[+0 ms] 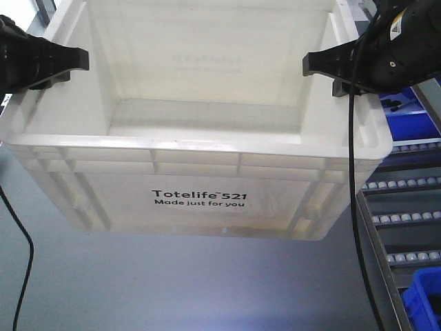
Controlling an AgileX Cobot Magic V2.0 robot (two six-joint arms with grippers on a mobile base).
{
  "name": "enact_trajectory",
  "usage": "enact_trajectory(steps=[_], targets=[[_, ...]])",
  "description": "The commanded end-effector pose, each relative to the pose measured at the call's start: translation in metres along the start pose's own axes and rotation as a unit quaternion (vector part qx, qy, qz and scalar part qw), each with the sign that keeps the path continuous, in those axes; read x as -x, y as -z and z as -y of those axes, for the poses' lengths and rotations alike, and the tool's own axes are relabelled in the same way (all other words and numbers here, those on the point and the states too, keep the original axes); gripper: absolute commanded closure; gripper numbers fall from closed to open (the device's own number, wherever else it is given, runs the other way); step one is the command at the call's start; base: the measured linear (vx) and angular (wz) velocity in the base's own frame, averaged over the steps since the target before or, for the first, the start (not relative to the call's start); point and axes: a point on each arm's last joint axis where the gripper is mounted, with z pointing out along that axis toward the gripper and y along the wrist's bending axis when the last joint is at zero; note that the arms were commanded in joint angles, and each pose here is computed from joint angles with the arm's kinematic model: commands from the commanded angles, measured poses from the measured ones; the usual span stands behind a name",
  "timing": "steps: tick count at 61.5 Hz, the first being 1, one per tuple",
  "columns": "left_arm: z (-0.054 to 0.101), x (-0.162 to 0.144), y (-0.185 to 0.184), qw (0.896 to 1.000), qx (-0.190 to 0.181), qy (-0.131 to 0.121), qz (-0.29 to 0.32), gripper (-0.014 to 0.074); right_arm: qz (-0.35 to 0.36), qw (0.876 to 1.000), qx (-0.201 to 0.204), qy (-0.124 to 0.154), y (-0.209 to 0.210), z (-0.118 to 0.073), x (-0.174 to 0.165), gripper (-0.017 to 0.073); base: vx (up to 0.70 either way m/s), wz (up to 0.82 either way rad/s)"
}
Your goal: Move bin from left to right shelf
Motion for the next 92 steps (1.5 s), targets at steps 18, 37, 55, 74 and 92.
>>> enact_trajectory(steps=[18,37,55,74,92], targets=[[0.0047,0.0208,0.0273,0.995,-0.025,-0.013,0.1,0.0512,0.098,0.995,0.005,0.01,0.0292,0.0054,0.0171,0.0497,0.32,0.03],[0.0047,0.0208,0.0273,0.995,-0.025,-0.013,0.1,0.0512,0.098,0.995,0.005,0.01,0.0292,0.0054,0.0171,0.0497,0.31,0.04],[0.0047,0.0208,0.0273,0.995,-0.025,-0.013,0.1,0.0512,0.098,0.995,0.005,0.01,0.0292,0.0054,0.0171,0.0497,0.32,0.04],[0.0047,0.0208,0.0273,0.995,-0.025,-0.013,0.1,0.0512,0.098,0.995,0.005,0.01,0.0292,0.0054,0.0171,0.0497,0.34,0.06],[0.0047,0.0208,0.0273,0.995,-0.025,-0.013,0.1,0.0512,0.096,0.995,0.005,0.01,0.0292,0.0055,0.0168,0.0497,0.36,0.1]])
